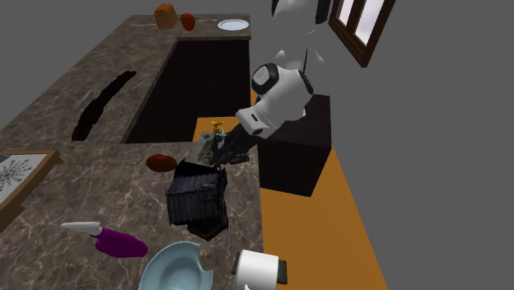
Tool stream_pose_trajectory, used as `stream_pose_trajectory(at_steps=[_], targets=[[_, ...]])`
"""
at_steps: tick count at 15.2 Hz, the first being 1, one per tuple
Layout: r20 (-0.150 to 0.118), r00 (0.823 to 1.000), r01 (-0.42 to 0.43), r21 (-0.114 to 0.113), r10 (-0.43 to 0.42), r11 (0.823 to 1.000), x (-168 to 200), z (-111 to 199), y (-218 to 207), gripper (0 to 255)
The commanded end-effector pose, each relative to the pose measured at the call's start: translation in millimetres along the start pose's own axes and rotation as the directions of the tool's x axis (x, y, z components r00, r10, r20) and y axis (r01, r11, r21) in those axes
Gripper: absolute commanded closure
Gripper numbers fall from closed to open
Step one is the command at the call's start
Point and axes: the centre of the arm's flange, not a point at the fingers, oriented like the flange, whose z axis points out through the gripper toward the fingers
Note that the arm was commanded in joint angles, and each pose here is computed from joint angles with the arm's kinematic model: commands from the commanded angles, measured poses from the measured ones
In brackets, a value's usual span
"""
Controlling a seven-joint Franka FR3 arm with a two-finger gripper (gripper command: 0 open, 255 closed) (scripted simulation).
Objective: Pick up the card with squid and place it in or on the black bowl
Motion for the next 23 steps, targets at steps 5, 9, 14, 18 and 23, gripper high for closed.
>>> stream_pose_trajectory(at_steps=[5, 9, 14, 18, 23], targets=[[-0.001, 1.000, 0.002, 0.000, -0.002, 1.000, 1, 33, 11, 255], [-0.001, 1.000, 0.002, 0.000, -0.002, 1.000, -4, 47, -4, 255], [-0.001, 1.000, 0.002, 0.000, -0.002, 1.000, -9, 64, -24, 255], [-0.001, 1.000, 0.002, 0.000, -0.002, 1.000, -14, 78, -39, 255], [-0.001, 1.000, 0.002, 0.000, -0.002, 1.000, -15, 81, -43, 255]])
